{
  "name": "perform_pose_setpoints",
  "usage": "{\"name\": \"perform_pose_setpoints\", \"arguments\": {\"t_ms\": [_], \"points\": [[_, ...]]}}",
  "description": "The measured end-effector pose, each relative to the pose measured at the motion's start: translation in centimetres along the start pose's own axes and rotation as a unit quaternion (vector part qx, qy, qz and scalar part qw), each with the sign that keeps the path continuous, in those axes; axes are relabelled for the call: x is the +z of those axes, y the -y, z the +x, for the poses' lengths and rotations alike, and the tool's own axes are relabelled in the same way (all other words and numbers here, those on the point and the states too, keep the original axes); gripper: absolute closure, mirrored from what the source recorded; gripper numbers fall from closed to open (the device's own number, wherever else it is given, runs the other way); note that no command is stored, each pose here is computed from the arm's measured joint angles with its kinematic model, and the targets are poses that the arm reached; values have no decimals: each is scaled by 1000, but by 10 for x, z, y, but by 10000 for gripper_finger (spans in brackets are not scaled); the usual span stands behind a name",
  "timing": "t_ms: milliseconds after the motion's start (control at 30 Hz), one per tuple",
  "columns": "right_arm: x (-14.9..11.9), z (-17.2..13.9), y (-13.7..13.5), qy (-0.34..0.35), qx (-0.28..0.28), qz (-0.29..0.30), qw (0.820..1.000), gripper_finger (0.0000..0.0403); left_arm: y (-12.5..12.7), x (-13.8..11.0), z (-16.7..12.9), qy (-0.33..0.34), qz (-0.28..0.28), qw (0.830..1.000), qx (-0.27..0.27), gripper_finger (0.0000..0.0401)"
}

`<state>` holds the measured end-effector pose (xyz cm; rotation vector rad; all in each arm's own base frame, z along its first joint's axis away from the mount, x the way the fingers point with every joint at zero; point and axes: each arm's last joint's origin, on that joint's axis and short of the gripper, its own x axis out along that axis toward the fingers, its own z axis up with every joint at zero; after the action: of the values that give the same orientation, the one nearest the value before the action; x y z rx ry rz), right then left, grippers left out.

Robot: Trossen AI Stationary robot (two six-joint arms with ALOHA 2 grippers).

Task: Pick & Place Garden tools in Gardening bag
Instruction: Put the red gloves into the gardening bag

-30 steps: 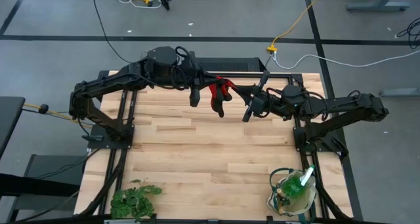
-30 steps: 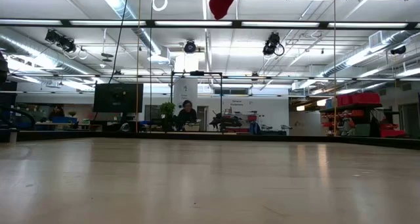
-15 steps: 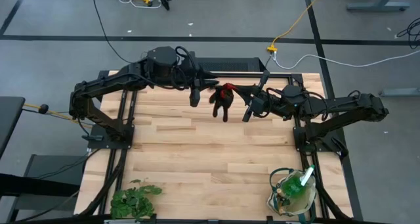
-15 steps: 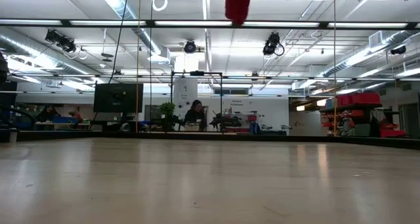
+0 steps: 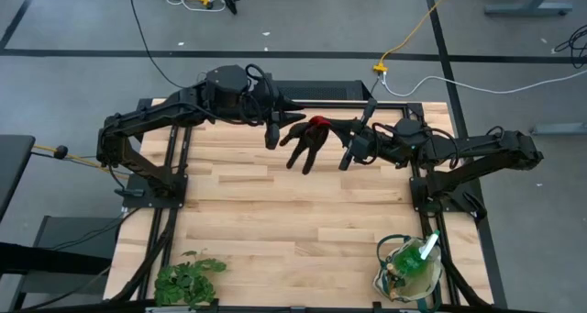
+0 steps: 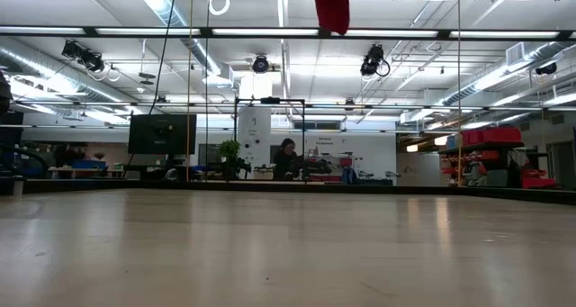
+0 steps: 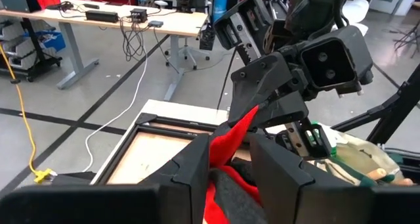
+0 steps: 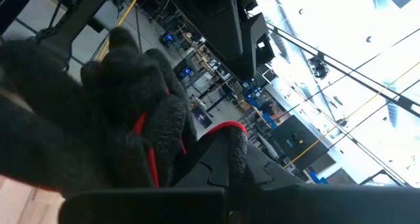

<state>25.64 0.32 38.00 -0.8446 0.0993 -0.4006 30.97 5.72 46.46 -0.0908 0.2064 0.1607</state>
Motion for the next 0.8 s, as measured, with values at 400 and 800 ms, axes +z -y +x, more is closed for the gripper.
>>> {"name": "perform_pose_setpoints", "arguments": {"t_ms": [400, 800], "points": [[-5, 0, -6, -25, 26, 46, 998, 401, 1, 0, 0, -1, -4, 1000, -18, 284], [-11, -2, -14, -45, 81, 123, 988, 401, 1, 0, 0, -1, -3, 1000, -18, 284]]}}
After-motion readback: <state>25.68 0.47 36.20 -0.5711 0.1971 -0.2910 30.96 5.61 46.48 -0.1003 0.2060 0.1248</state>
